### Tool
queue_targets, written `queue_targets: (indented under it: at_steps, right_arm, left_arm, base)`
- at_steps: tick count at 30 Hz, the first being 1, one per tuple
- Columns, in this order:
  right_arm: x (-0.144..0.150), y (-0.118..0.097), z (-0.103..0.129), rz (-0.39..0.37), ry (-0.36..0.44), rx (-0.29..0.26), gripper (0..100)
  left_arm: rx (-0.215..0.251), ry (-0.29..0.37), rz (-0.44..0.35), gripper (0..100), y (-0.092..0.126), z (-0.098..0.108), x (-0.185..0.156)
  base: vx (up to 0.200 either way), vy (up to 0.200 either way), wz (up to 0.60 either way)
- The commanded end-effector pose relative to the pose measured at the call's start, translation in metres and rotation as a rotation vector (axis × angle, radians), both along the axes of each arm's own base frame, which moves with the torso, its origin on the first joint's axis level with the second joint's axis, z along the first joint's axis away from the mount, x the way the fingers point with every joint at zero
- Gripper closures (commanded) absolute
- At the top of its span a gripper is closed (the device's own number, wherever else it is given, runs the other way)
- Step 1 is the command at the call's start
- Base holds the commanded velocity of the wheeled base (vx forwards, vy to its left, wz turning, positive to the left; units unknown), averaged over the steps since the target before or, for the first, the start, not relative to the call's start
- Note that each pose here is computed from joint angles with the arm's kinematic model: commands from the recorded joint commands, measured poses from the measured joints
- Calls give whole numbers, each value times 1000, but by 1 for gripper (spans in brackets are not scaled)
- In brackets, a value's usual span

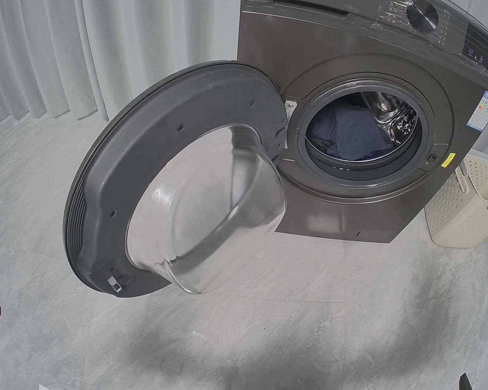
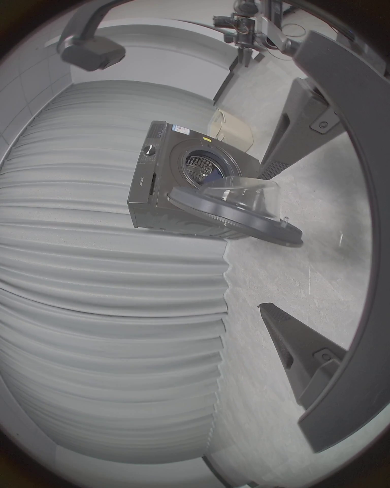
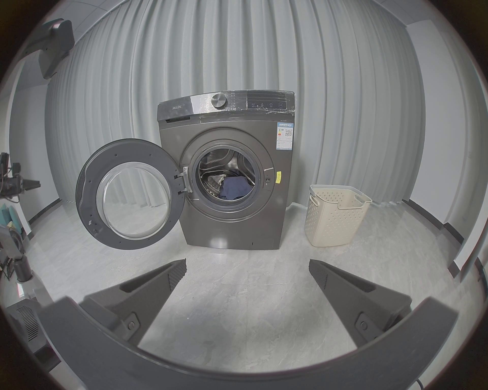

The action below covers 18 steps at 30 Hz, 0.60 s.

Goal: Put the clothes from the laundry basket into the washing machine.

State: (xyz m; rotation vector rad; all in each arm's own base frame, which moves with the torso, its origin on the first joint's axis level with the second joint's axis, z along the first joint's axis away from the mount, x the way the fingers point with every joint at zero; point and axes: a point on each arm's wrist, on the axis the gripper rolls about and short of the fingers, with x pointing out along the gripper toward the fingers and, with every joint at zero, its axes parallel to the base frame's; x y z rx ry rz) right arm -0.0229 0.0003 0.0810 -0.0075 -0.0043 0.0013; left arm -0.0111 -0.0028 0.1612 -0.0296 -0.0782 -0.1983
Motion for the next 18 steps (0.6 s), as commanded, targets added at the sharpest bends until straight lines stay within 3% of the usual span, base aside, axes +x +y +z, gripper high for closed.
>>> queue_targets:
  at_steps: [1,6,12,17,18]
  right_arm:
    - [1,0,-5,0,12,0,0]
    - [1,0,-5,0,12,0,0]
    - [1,0,-5,0,12,0,0]
    - [1,0,-5,0,12,0,0]
    - [1,0,-5,0,12,0,0]
  left_arm:
    - [-31,148,-95,0,-5,21,55]
    - [-34,164,-135,0,-8,26,76]
    - [-70,150,-139,0,-9,31,86]
    - [-63,193,-174,0,-11,28,96]
    - [-57,234,-212,0,-14,25,104]
  base:
    - [0,0,0]
    - [0,0,0]
    - [0,0,0]
    - [0,0,0]
    - [0,0,0]
